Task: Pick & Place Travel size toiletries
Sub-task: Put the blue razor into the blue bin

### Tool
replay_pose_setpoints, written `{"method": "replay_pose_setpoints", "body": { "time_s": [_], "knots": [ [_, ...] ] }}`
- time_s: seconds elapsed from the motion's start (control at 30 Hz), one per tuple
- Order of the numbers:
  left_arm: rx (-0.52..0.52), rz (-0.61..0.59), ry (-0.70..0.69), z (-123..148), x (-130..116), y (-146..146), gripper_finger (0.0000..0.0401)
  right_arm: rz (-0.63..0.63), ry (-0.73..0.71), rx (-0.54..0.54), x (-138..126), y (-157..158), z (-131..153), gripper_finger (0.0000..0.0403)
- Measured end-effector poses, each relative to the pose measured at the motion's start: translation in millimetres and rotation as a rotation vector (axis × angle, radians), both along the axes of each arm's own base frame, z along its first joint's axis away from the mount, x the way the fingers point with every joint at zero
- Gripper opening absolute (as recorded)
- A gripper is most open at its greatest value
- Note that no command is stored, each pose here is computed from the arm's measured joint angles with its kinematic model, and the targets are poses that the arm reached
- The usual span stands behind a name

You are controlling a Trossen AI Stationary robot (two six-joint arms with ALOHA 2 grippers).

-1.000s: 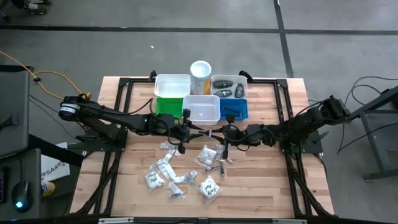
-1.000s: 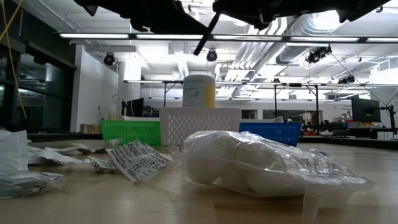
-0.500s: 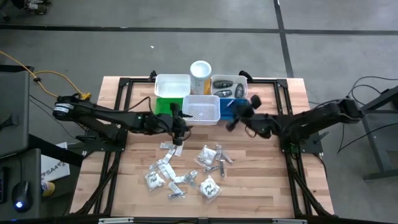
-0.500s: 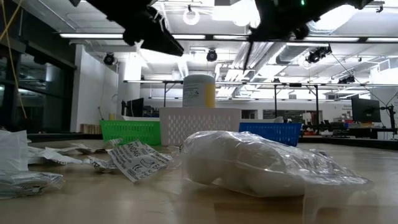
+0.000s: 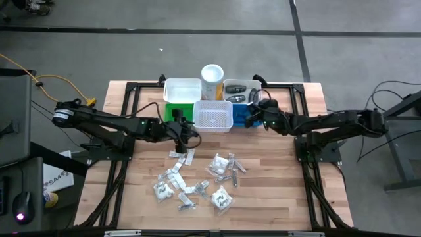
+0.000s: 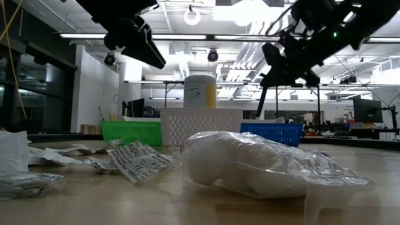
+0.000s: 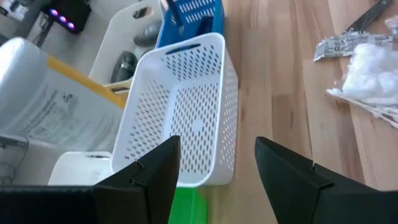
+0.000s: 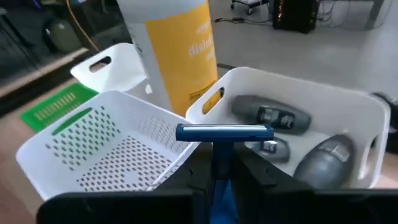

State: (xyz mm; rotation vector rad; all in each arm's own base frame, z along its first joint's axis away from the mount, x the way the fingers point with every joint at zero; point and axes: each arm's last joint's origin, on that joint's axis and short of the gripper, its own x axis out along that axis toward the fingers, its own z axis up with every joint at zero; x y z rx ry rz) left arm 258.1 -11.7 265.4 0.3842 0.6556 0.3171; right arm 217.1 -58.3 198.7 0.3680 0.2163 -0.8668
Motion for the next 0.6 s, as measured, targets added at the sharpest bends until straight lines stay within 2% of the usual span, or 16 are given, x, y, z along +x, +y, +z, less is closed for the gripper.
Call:
{"method": "replay_pose_setpoints", "body": {
  "time_s": [0.2, 0.27, 0.47, 0.6],
  "knots": [
    [-0.026, 0.019, 0.001, -3, -2, 0, 0.0205, -0.005, -0.038, 0.038, -4, -4, -23, 0.003],
    [-0.028, 0.021, 0.004, -6, -3, 0, 0.0205, 0.006, -0.08, 0.035, 2, -5, -23, 0.0034],
    [-0.043, 0.033, 0.015, -11, -4, 0, 0.0205, 0.016, -0.02, 0.056, 11, -7, -43, 0.0038],
    [-0.044, 0.034, 0.02, -11, -4, 0, 0.0205, 0.006, -0.035, 0.078, 13, -8, -47, 0.0052]
  ]
}}
